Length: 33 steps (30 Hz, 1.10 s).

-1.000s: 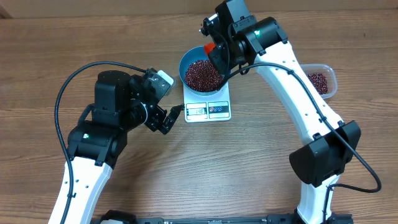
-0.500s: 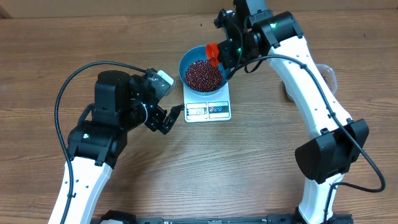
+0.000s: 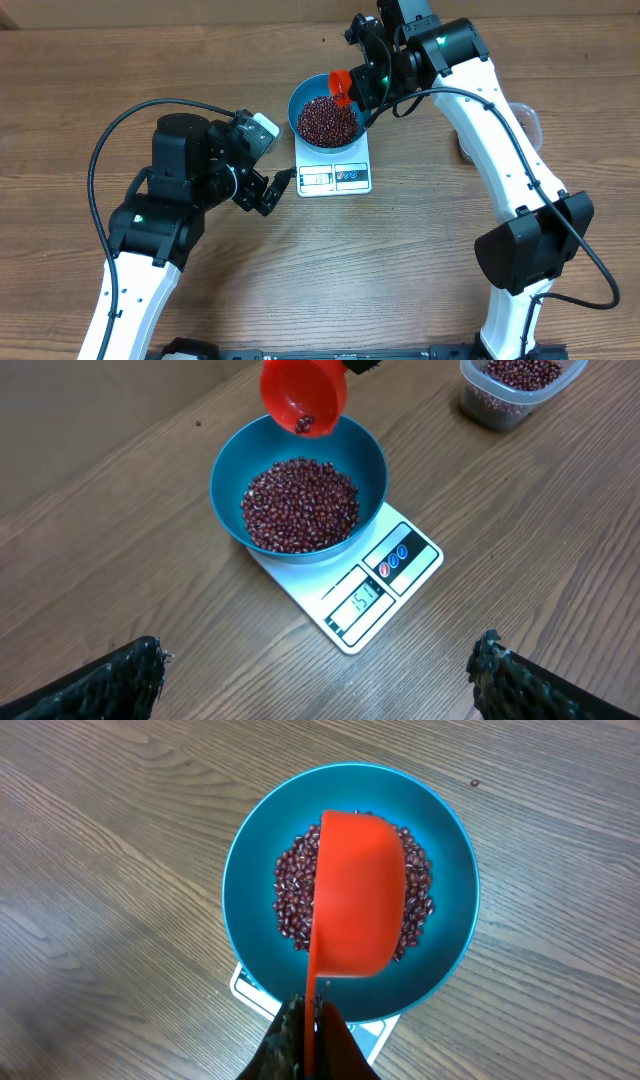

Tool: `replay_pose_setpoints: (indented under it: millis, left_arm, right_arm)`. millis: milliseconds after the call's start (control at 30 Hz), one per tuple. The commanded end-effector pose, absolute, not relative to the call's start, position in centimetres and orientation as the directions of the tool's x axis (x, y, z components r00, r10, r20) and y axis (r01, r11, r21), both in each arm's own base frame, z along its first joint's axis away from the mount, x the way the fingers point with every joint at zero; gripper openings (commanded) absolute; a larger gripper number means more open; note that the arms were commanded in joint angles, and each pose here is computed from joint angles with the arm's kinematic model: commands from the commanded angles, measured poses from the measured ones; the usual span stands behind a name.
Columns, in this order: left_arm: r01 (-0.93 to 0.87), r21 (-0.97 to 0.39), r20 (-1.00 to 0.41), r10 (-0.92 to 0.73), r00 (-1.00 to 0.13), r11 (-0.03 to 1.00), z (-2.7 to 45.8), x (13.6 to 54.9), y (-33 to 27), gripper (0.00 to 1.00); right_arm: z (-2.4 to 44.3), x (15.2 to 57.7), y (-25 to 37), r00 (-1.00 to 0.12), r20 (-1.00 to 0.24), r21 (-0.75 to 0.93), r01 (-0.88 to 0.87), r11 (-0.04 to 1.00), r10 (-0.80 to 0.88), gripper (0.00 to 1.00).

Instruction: Scoop item into bowl and weigh 150g on scale

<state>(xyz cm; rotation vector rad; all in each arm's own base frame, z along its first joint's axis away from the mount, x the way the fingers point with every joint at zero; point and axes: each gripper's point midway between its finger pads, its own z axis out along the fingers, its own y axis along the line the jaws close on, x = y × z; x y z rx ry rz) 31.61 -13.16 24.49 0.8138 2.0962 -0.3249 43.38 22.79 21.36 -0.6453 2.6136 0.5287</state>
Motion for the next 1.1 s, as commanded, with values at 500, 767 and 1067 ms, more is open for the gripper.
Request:
replay_pose_setpoints:
  millis: [500, 767, 1067]
  left_arm:
    - [0.651, 0.037, -0.792, 0.420, -0.444, 0.758, 24.4, 31.6, -13.2, 1.00]
    - [0.651, 0.037, -0.792, 0.420, -0.444, 0.758, 24.4, 31.6, -13.2, 1.00]
    - [0.651, 0.037, -0.792, 0.420, -0.444, 0.758, 24.4, 31.6, -13.2, 1.00]
  right_arm:
    - [27.7, 43.3, 15.9, -0.855, -0.498, 0.573, -0.450, 0.685, -0.145, 0.04]
    - [26.8, 42.9, 3.3, -0.900, -0.435, 0.560, -0.256, 0.788, 0.017, 0.04]
    - [22.4, 40.5, -7.6, -0.961, -0.271, 0.141, 0.017, 0.990, 0.055, 0.04]
